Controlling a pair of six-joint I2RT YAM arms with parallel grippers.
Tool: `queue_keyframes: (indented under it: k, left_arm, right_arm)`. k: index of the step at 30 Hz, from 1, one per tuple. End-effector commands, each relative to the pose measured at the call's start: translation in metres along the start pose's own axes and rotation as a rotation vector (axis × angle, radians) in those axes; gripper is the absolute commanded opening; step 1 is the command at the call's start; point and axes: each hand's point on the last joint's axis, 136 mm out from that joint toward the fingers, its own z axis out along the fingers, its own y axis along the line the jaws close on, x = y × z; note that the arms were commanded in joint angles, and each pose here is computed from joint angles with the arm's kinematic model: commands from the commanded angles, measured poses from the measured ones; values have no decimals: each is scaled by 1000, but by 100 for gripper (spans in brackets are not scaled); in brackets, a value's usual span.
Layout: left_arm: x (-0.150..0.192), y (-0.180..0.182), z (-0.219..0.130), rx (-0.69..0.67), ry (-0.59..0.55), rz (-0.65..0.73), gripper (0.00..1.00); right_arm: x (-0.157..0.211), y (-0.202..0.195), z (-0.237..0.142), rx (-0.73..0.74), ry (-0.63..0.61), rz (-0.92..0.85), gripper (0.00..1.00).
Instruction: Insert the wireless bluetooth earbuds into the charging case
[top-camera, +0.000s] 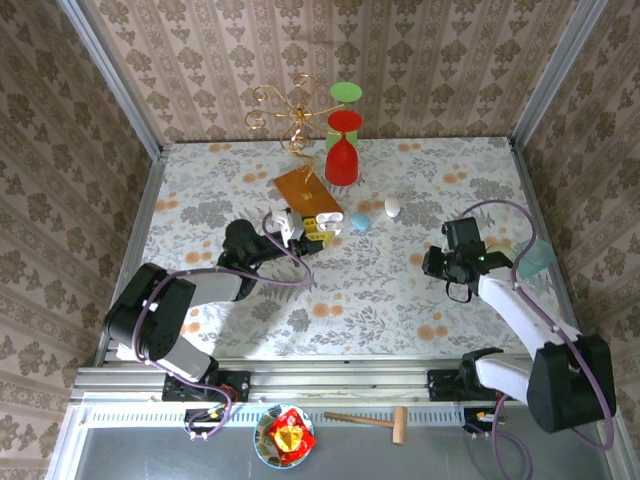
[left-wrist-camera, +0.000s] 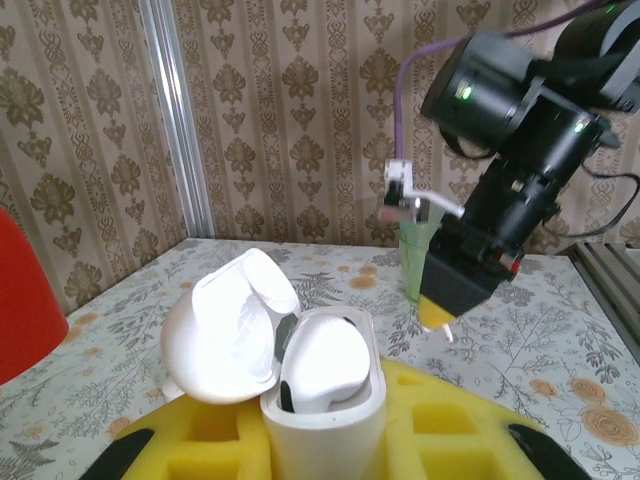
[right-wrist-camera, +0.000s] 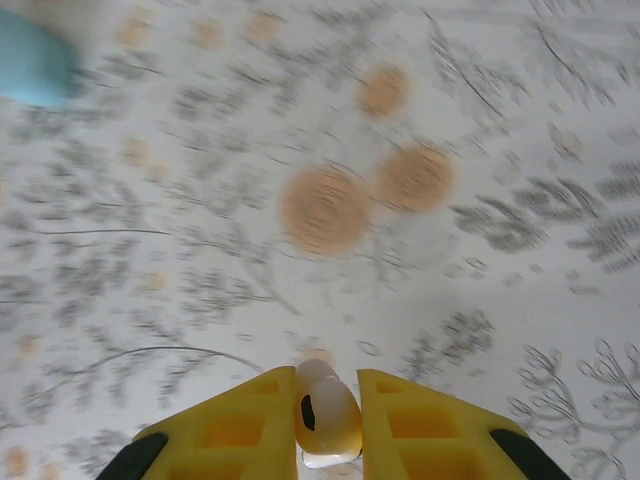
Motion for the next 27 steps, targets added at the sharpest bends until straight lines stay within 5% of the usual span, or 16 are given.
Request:
queue_keyframes:
  k: [1, 15, 27]
  left_arm:
    - [-15, -1, 5, 29, -42, 12, 0]
    - [-19, -5, 7, 69, -44, -42, 0]
    - [-28, -15, 13, 105, -58, -54, 0]
  right_arm:
    - [-33, 46, -30, -106, -149, -183, 17]
    - [-60, 193, -121, -513, -421, -567, 18]
    - [-63, 260, -133, -653, -468, -747, 18]
